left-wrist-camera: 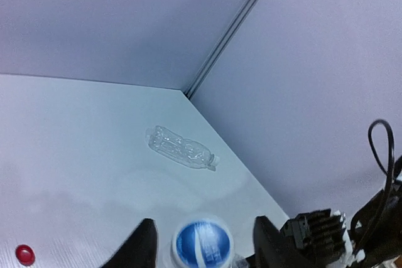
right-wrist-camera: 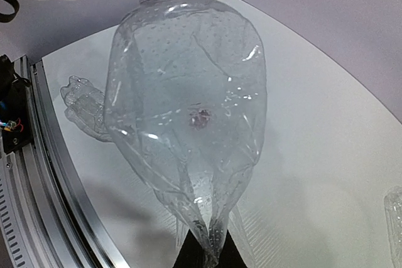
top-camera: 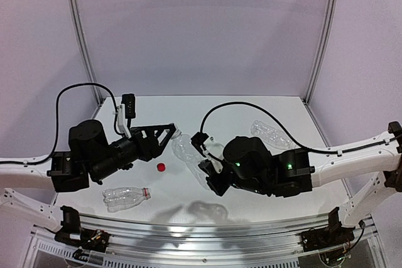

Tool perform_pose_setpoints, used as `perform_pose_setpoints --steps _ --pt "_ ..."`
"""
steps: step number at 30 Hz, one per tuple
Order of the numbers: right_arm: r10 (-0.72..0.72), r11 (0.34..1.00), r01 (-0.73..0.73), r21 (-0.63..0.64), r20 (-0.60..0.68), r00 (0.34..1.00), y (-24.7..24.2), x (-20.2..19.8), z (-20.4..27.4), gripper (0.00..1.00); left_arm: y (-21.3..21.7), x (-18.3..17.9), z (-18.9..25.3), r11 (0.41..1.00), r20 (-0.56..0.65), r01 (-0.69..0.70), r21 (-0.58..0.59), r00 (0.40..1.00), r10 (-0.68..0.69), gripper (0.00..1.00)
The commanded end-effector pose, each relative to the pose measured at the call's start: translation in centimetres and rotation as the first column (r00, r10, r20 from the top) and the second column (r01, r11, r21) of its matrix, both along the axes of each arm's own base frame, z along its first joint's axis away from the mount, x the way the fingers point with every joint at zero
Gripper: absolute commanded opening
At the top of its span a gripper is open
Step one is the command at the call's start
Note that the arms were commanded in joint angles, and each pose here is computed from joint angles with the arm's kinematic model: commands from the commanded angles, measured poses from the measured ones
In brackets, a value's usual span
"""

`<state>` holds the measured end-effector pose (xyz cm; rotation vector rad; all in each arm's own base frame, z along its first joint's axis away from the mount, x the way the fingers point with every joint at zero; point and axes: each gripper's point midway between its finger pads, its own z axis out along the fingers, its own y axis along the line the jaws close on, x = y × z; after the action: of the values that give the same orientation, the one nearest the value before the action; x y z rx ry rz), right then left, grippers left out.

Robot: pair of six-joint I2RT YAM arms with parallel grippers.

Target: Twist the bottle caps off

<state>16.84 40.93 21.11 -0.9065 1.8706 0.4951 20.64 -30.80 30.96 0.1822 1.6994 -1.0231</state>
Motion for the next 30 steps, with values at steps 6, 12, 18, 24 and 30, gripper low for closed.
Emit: perform_pose_setpoints --steps 6,12,18,24,30 --pt "0.001 0.998 0.0 0.064 -0.01 1.0 -0.3 -0.2 2.2 0.0 2.0 -3.4 4.3 0.99 0.182 0.14 0.026 0.973 -0.142 0.95" --pt "0.335 0.925 -0.321 0.205 -0.039 0.941 1.3 -5.7 4.3 0.0 2.2 -6.0 5.8 0.94 0.269 0.309 0.145 0.902 -0.338 0.92" --pt "0.506 0.835 -0.478 0.271 -0.038 0.862 1.5 -9.0 5.4 0.0 1.2 -8.9 6.2 0.853 0.303 0.492 0.176 0.797 -0.523 0.83" --pt "0.53 0.822 -0.5 0.272 -0.047 0.847 1.7 -9.4 5.3 0.0 0.4 -10.2 6.4 0.804 0.317 0.568 0.175 0.741 -0.592 0.7" --pt "0.53 0.823 -0.5 0.271 -0.049 0.847 1.8 -9.4 5.3 0.0 0.6 -10.7 6.7 0.798 0.332 0.577 0.174 0.728 -0.6 0.66"
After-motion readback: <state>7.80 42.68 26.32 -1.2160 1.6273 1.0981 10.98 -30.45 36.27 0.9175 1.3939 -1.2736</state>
